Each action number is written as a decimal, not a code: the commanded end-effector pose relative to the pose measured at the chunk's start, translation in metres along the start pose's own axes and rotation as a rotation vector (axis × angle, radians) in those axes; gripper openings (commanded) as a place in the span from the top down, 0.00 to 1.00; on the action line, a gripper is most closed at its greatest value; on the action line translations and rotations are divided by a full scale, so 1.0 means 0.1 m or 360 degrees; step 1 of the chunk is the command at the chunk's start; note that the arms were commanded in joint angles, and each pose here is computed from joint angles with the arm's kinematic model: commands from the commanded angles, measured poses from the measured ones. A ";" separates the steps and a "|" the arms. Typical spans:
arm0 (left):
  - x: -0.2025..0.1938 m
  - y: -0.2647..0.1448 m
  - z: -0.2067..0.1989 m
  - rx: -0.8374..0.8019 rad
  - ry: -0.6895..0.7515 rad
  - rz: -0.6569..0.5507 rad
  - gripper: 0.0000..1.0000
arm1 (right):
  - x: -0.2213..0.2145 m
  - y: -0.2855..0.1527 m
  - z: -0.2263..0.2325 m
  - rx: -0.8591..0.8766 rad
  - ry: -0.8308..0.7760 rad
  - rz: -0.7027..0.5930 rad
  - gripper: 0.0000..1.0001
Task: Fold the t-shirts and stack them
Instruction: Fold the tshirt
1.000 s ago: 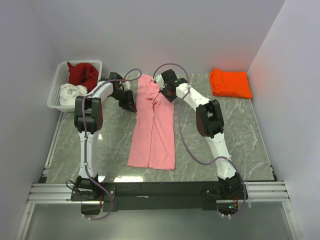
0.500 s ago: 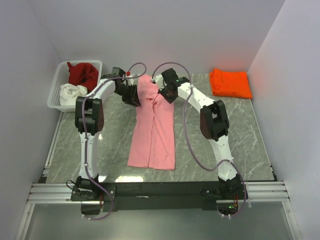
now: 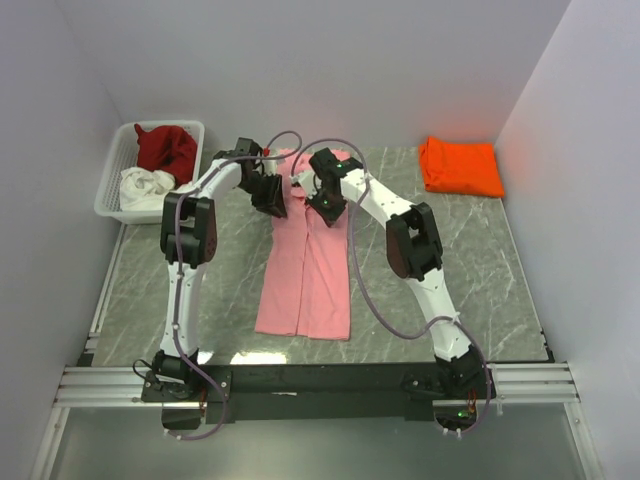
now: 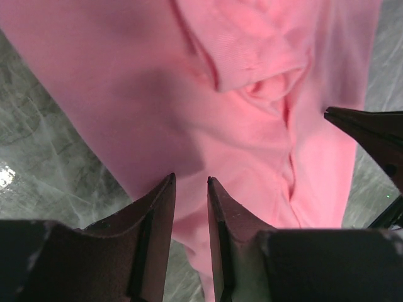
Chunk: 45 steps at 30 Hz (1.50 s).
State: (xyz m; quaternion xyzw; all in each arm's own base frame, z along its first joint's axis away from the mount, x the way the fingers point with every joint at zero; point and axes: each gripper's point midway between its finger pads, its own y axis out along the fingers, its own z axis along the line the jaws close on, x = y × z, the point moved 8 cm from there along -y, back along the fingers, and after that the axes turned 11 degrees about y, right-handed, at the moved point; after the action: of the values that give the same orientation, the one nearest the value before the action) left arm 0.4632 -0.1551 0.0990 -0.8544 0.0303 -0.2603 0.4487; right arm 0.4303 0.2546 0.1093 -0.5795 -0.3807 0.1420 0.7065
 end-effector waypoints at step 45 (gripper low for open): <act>-0.20 -2.04 -1.41 -0.0036 0.1310 -0.1024 0.00 | -0.36 -2.22 0.43 0.0049 -0.0420 -0.1049 0.29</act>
State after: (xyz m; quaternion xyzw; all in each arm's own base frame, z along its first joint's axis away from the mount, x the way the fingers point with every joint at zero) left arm 0.3518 -0.1308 0.3606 -0.6343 -0.1346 -0.6929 0.3154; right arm 0.3433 0.1876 0.3511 -0.4232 -0.6249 -0.1508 0.6385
